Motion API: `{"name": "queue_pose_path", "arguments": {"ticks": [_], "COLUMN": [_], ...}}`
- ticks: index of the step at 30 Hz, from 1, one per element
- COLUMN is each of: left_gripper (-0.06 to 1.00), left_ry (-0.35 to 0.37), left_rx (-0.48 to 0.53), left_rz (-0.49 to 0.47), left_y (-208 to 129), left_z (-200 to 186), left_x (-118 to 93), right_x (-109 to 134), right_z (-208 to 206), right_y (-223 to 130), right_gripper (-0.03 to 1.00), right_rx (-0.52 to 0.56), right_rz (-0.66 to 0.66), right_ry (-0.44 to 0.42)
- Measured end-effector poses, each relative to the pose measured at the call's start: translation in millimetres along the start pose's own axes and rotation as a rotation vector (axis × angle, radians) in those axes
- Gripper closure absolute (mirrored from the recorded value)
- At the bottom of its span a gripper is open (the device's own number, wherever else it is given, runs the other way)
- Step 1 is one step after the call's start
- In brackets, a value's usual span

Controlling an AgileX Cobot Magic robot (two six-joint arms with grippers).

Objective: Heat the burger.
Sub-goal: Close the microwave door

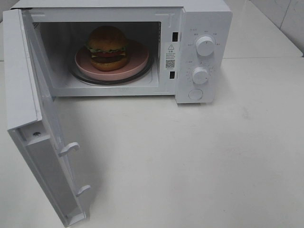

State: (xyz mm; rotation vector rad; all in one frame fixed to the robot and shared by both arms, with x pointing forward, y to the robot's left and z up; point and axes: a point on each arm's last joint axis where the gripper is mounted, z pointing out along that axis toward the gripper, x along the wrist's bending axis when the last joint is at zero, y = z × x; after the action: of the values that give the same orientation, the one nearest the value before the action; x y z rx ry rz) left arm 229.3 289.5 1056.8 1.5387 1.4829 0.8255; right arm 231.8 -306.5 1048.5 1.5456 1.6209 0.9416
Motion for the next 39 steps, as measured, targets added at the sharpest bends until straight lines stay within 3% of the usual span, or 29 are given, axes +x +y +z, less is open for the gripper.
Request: {"name": "queue_pose_path", "arguments": {"ticks": [6,14,16,17,19,20,22,23,24,25,26,31,33,39], "left_gripper": [0.00,0.21,0.33,0.33,0.50,0.50,0.71,0.71,0.84,0.84,0.93,0.94,0.94,0.94], "left_ry": [0.003,0.015,0.022,0.022,0.027,0.027,0.033,0.033,0.037,0.037,0.039,0.048,0.063,0.088], "left_rx": [-0.047,-0.005,0.028,0.028,0.061,0.061,0.095,0.095,0.112,0.112,0.111,0.064,-0.005,-0.042], "left_rz": [-0.026,-0.039,-0.046,-0.046,-0.055,-0.055,-0.063,-0.063,-0.065,-0.065,-0.047,0.015,0.044,0.037], "left_y": [5,23,31,31,38,38,44,44,48,48,53,62,65,55], "left_z": [-2,14,27,27,40,40,54,54,63,63,71,88,109,132], "left_x": [0,3,4,4,6,6,8,8,10,10,11,14,18,24], "right_x": [0,0,0,0,0,0,0,0,0,0,0,0,0,0], "right_z": [0,0,0,0,0,0,0,0,0,0,0,0,0,0], "right_y": [0,0,0,0,0,0,0,0,0,0,0,0,0,0], "right_gripper": [0.21,0.21,0.21,0.21,0.21,0.21,0.21,0.21,0.21,0.21,0.21,0.21,0.21,0.21], "right_rx": [0.000,0.000,-0.001,-0.001,-0.001,-0.001,-0.001,-0.001,-0.001,-0.001,-0.001,-0.001,-0.001,-0.001], "right_rz": [0.000,0.000,0.000,0.000,0.000,0.000,0.000,0.000,0.000,0.000,0.000,0.000,0.000,0.000], "right_ry": [0.000,0.000,0.000,0.000,0.000,0.000,0.000,0.000,0.000,0.000,0.000,0.000,0.000,0.000]}}
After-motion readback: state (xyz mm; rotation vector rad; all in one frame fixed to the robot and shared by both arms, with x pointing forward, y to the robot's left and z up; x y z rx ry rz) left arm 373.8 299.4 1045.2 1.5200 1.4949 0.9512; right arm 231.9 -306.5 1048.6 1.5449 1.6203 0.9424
